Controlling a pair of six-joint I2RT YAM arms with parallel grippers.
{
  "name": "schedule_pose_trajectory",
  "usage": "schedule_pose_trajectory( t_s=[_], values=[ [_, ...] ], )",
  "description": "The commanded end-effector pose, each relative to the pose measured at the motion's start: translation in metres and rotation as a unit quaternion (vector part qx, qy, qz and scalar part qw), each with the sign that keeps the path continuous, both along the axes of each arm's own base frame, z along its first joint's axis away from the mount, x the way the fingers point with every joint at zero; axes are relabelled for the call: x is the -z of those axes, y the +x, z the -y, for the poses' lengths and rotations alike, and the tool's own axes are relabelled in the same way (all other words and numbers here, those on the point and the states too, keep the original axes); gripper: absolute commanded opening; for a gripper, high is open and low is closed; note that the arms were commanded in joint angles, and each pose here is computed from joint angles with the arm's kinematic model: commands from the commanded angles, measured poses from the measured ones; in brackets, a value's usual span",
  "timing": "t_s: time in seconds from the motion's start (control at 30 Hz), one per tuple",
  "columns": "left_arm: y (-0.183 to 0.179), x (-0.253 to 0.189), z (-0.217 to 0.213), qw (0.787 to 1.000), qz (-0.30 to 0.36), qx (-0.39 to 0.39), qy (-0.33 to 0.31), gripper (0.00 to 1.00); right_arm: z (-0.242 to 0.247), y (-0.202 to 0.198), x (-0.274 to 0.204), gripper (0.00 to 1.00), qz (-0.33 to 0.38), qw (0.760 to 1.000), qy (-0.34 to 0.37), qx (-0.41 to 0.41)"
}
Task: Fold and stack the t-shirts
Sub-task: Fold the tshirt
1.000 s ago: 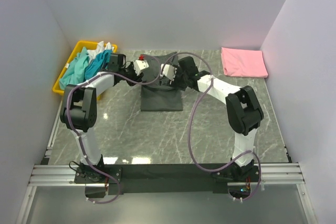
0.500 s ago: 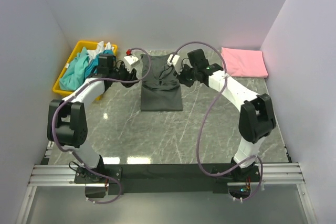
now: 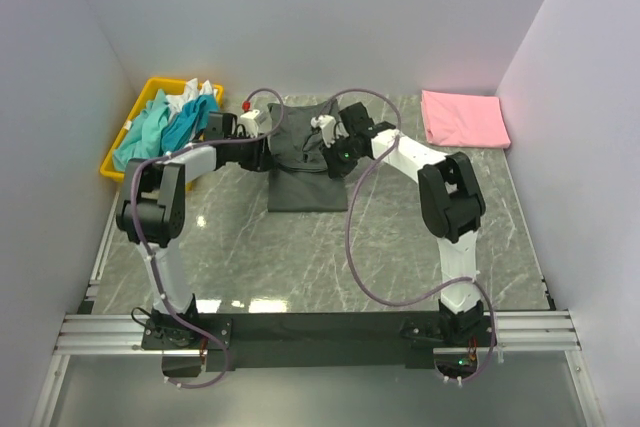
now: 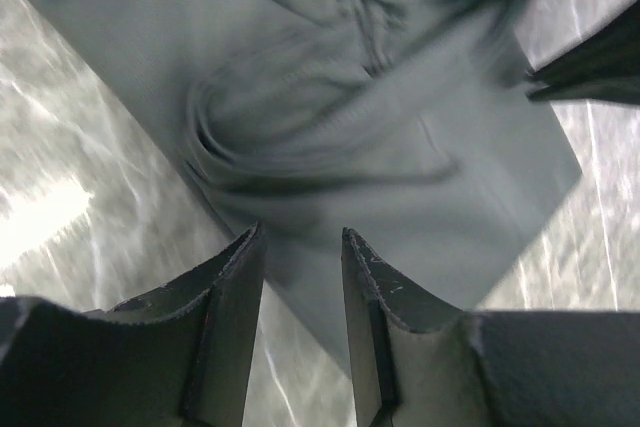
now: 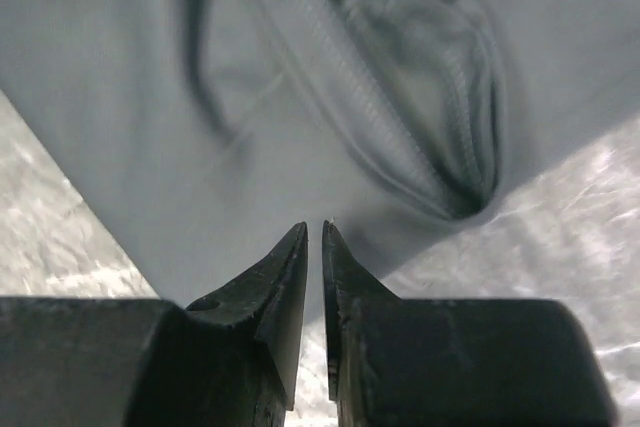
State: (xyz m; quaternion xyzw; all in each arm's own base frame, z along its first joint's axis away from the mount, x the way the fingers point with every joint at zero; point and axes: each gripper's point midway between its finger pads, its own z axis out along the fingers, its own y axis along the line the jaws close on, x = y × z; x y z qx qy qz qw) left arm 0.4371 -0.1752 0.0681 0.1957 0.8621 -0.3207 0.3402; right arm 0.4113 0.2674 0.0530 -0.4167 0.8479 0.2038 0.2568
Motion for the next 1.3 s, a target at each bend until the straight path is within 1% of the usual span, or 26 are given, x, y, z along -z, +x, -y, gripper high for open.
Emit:
schedule_pose_trajectory(
  t_s=[0.0,0.03,0.07,0.2,0.27,0.37,0.43,0.47,0.5,0.57,0.63,0.7,0.77,0.8,0.93,1.1,1.17,1.2,1.27],
  values=[
    [0.029,-0.017,0.008,0.999,0.009,-0.025,-0.023,0.41,-0.019,0.029,-0.032,0.18,0.026,0.999,0.036,0.023],
    [0.035,-0.016,0.009,0.999,0.007,-0.029,-0.024,0.41,-0.02,0.032,-0.019,0.19,0.014,0.999,0.029,0.026],
    [0.037,-0.014,0.008,0.999,0.005,-0.031,-0.023,0.41,-0.021,0.04,-0.026,0.19,0.02,0.999,0.028,0.031],
    [0.046,-0.01,0.01,0.999,-0.001,-0.034,-0.026,0.41,-0.019,0.054,-0.014,0.2,0.017,0.998,0.013,0.064],
    [0.052,-0.015,0.011,0.999,0.011,-0.034,-0.033,0.42,-0.016,0.068,-0.017,0.21,0.033,0.996,0.007,0.087],
    [0.058,-0.026,0.01,0.998,0.023,-0.033,-0.052,0.42,-0.01,0.076,-0.019,0.23,0.032,0.993,0.011,0.116],
    [0.056,-0.032,0.009,0.998,0.032,-0.029,-0.052,0.43,-0.009,0.075,-0.04,0.27,0.046,0.992,0.033,0.112],
    [0.058,-0.034,0.008,0.998,0.039,-0.03,-0.046,0.43,-0.006,0.071,-0.038,0.37,0.05,0.992,0.036,0.11],
    [0.057,-0.034,0.007,0.998,0.04,-0.03,-0.042,0.43,-0.004,0.068,-0.06,0.42,0.073,0.992,0.045,0.097],
    [0.059,-0.036,0.003,0.998,0.044,-0.026,-0.038,0.42,0.001,0.06,-0.069,0.49,0.089,0.992,0.044,0.084],
    [0.056,-0.041,0.002,0.998,0.052,-0.019,-0.035,0.41,0.007,0.056,-0.089,0.5,0.121,0.99,0.037,0.061],
    [0.053,-0.046,0.002,0.998,0.061,-0.011,-0.028,0.43,0.015,0.049,-0.095,0.55,0.143,0.989,0.017,0.028],
    [0.053,-0.048,-0.002,0.997,0.077,0.008,-0.008,0.44,0.021,0.047,-0.091,0.57,0.154,0.988,-0.007,0.013],
    [0.053,-0.044,-0.003,0.996,0.084,0.022,0.006,0.45,0.025,0.047,-0.083,0.58,0.158,0.987,-0.029,-0.01],
    [0.05,-0.038,-0.007,0.995,0.08,0.041,0.031,0.46,0.031,0.05,-0.068,0.58,0.178,0.98,-0.071,-0.049],
    [0.049,-0.037,-0.006,0.996,0.077,0.046,0.028,0.46,0.022,0.047,-0.05,0.58,0.209,0.965,-0.121,-0.101],
    [0.049,-0.036,-0.005,0.996,0.075,0.046,0.026,0.47,0.021,0.044,-0.043,0.6,0.215,0.961,-0.136,-0.111],
    [0.049,-0.035,-0.005,0.996,0.072,0.045,0.025,0.46,0.016,0.047,-0.043,0.6,0.234,0.954,-0.144,-0.118],
    [0.049,-0.034,-0.005,0.996,0.07,0.045,0.024,0.46,0.013,0.048,-0.04,0.61,0.245,0.95,-0.149,-0.124]
  ],
)
